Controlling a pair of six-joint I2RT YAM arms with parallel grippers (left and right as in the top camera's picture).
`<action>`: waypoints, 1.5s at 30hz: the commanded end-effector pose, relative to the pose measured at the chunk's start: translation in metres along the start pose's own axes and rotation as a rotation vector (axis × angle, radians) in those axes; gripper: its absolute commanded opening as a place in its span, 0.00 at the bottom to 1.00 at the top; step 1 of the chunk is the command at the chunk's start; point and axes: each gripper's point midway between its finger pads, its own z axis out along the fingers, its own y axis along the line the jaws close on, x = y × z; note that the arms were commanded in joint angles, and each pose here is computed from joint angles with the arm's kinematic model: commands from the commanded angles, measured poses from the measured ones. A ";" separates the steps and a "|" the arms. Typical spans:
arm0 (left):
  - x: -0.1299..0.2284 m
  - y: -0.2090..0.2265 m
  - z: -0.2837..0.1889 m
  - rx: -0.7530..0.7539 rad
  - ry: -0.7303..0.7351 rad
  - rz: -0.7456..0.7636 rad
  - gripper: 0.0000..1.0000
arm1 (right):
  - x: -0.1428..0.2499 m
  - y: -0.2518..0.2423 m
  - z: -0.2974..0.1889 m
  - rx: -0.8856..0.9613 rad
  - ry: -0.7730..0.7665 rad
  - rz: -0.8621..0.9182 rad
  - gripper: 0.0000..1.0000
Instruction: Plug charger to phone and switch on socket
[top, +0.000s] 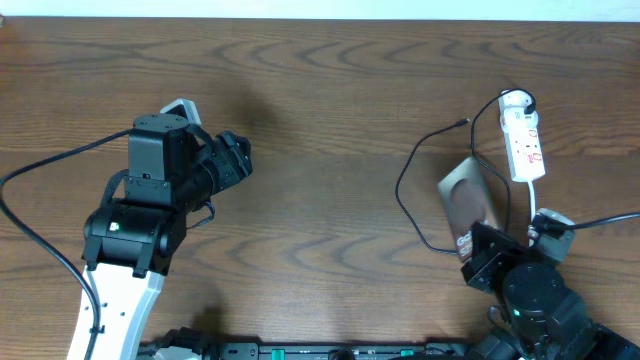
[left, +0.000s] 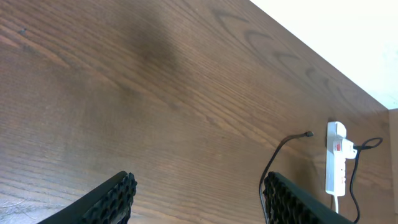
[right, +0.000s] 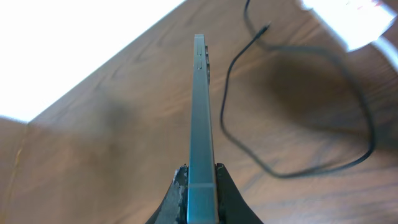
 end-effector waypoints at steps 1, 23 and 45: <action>-0.004 0.000 -0.003 -0.009 -0.016 0.011 0.68 | -0.029 -0.005 -0.009 0.037 -0.137 0.026 0.01; 0.020 0.001 0.018 -0.002 0.132 -0.087 0.68 | 0.023 0.050 0.045 -0.266 -0.005 0.240 0.01; 0.057 -0.033 0.028 0.191 0.391 -0.156 0.67 | 0.059 0.089 0.092 -0.535 0.089 0.638 0.01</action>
